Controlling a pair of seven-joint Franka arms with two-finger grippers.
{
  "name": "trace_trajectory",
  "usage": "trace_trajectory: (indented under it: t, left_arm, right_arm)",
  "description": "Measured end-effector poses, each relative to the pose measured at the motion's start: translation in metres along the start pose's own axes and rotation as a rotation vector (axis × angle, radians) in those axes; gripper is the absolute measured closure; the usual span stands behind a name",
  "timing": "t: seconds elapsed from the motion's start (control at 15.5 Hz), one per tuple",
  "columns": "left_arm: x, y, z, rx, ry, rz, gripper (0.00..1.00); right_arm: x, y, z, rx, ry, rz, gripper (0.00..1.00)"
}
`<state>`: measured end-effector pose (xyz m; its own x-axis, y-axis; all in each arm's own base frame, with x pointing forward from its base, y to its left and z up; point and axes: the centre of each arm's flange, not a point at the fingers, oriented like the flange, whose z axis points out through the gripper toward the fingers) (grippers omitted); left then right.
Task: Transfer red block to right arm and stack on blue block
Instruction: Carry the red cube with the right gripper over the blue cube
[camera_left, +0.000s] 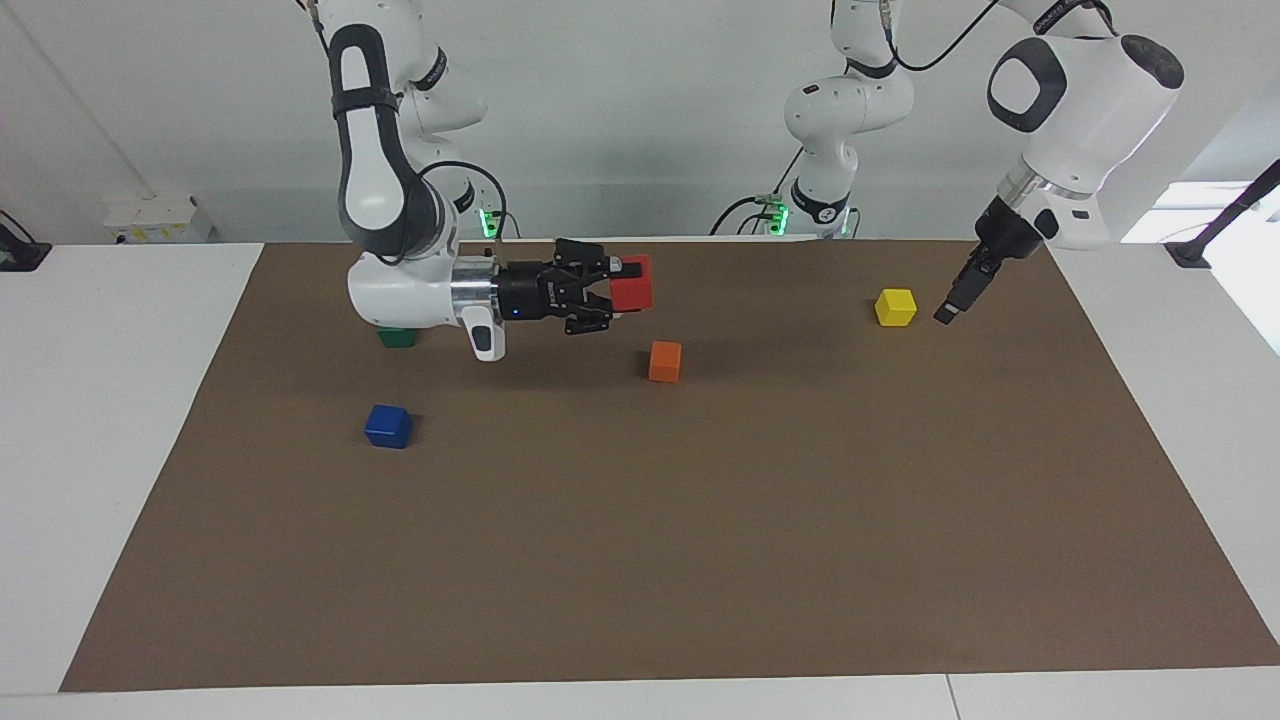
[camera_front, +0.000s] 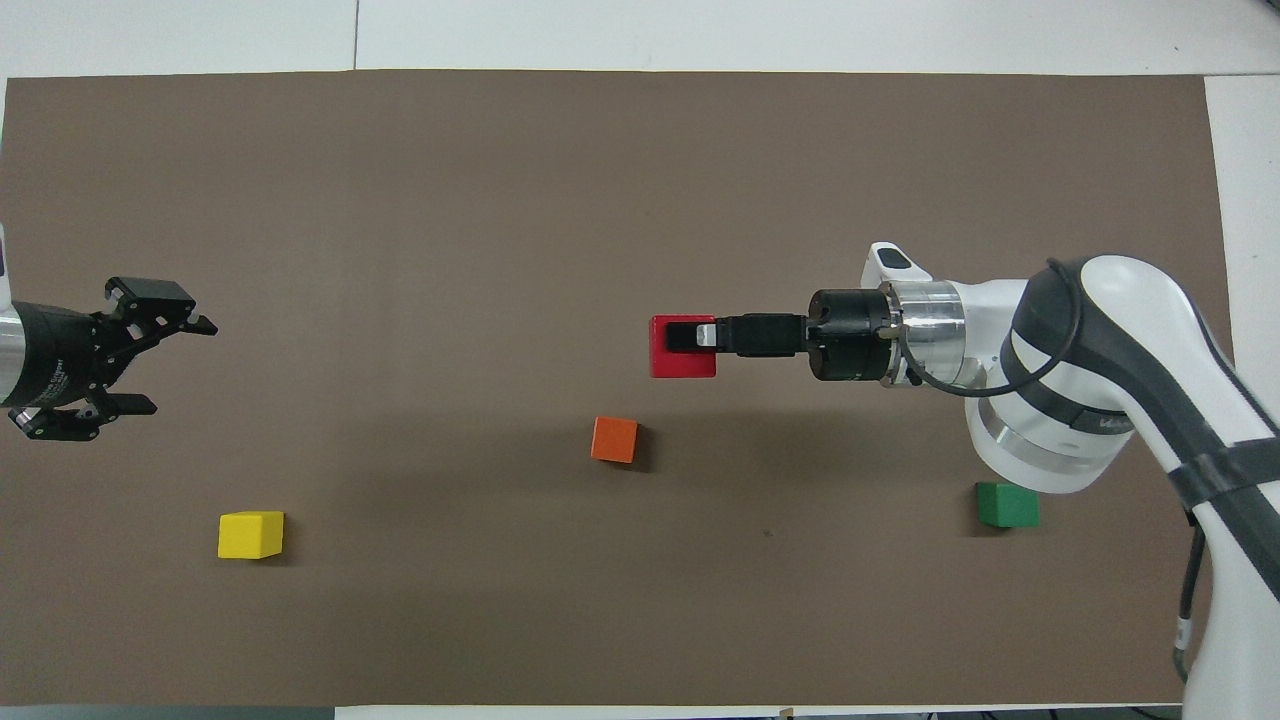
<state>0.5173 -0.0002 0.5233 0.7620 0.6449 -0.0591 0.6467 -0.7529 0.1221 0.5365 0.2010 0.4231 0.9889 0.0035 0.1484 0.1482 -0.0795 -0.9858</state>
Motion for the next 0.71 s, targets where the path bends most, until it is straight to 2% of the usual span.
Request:
trace_trajectory:
  t: [0.19,0.45,0.71]
  left_arm:
    - [0.021,0.009,-0.005,0.097,0.003,0.166,0.0]
    - [0.053,0.025,-0.02,0.138,-0.007,0.303,0.0]
    - [0.064,0.035,-0.026,0.152,-0.038,0.347,0.0]
  right_arm:
    - [-0.002,-0.001,-0.028,-0.189,-0.079,-0.028,0.44]
    - [0.002,-0.009,-0.072,-0.452,-0.188,-0.053,0.44]
    - [0.006,-0.014,-0.11,-0.693,-0.245,-0.017,0.44]
